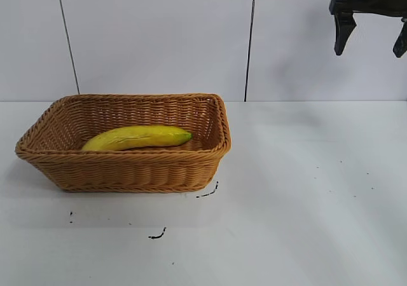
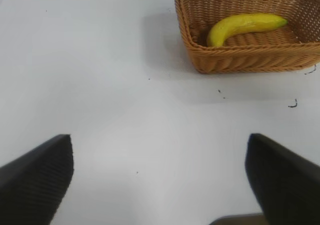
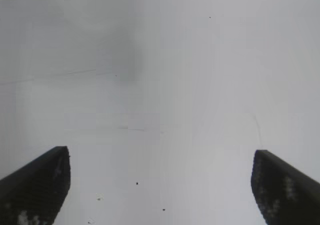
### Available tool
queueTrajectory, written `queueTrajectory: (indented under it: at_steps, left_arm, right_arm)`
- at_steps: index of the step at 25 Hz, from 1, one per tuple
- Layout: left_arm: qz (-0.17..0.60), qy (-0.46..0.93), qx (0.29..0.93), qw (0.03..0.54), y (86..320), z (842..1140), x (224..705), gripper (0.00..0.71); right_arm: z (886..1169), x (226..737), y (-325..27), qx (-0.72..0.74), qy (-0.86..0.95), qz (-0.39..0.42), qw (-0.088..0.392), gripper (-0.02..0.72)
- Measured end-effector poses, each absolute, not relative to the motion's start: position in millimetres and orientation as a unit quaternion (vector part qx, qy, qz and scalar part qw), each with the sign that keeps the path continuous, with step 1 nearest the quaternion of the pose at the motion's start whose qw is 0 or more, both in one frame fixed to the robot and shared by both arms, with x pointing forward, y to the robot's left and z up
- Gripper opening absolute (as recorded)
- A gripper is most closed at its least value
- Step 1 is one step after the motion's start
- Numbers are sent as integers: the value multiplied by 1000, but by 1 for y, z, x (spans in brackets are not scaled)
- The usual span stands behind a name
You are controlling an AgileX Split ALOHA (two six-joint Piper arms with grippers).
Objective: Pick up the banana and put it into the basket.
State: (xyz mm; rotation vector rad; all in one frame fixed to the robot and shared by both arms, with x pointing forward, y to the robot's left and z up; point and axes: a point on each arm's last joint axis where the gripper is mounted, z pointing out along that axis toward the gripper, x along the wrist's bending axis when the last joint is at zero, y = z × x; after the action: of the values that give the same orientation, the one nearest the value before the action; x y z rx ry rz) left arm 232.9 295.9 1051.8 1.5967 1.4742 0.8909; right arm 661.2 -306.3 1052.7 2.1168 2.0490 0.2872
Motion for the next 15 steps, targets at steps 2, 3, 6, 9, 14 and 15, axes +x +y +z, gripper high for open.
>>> queueTrajectory:
  at_steps: [2, 3, 6, 9, 14, 15]
  left_arm:
    - [350, 579, 627, 386, 296, 1052, 233, 693]
    - [350, 579, 627, 386, 296, 1052, 233, 693]
    - [350, 579, 627, 386, 296, 1052, 233, 693]
    - [350, 579, 627, 386, 296, 1052, 233, 693]
    - [350, 579, 627, 386, 296, 1052, 233, 693]
    - [350, 579, 627, 386, 296, 1052, 233, 693]
  right_arm:
    - [1055, 636, -305, 711, 694, 86, 76, 669]
    - [1060, 622, -305, 708, 697, 85, 75, 669]
    - [1063, 573, -302, 703, 705, 77, 55, 669]
    - [1067, 523, -300, 703, 706, 78, 43, 669]
    - [1064, 442, -297, 702, 706, 87, 43, 669]
    - [1060, 427, -296, 700, 707, 90, 46, 669]
